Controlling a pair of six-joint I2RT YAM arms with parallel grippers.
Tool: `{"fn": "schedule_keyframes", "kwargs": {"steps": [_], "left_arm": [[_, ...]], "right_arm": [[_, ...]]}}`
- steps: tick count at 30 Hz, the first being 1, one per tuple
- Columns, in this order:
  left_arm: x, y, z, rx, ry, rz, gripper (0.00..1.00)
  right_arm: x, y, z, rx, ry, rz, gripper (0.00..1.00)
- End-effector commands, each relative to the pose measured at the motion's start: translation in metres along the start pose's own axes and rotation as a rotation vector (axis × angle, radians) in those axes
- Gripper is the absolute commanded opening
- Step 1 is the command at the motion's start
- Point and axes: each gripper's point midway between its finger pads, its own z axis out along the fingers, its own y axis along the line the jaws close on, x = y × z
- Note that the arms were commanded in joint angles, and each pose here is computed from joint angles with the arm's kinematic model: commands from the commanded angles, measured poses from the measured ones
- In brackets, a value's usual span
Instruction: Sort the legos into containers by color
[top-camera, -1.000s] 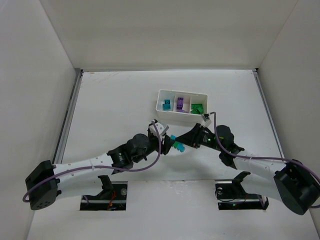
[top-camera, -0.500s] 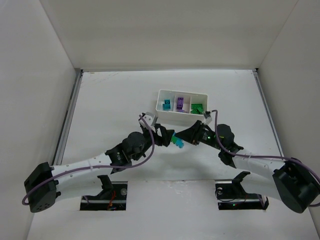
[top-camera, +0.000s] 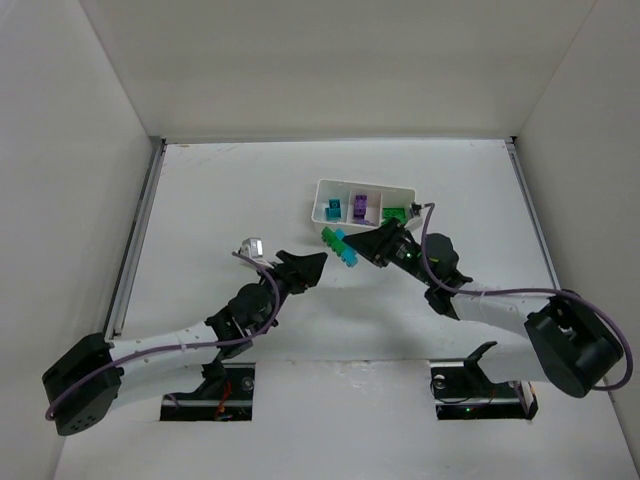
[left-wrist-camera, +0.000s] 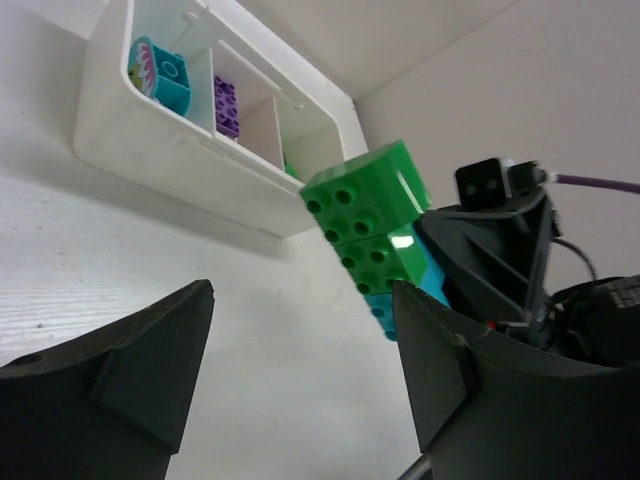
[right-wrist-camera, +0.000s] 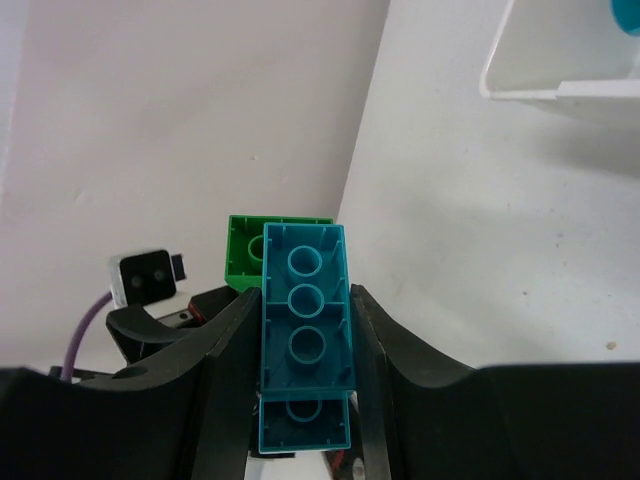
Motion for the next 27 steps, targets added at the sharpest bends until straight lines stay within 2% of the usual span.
{"fn": "schedule_keyframes", "kwargs": {"steps": [1, 7, 14, 20, 27], "left_arm": [[-0.025, -0.039, 0.0, 0.137, -0.092, -0.165, 0.69], [-0.024, -0.042, 0.004, 0.174, -0.115, -0.168, 0.69], [-0.016, -0.039, 0.015, 0.155, -0.101, -0.169, 0.66], [-0.022, -0.041, 0.02, 0.162, -0.121, -0.176, 0.56], [-0.017, -0.043, 0.023, 0.172, -0.091, -0.194, 0.35]], "right_arm": [[-0.014, 0.034, 0.012, -0.126, -0.055, 0.069, 0.33], [-0.005, 0.033, 0.018, -0.158, -0.036, 0.159, 0.33], [0.005, 0.039, 0.024, -0.185, -0.011, 0.186, 0.33], [0.014, 0.037, 0.028, -0.184, 0.01, 0.192, 0.33], [0.015, 0.035, 0.026, -0.19, 0.002, 0.191, 0.33]]}}
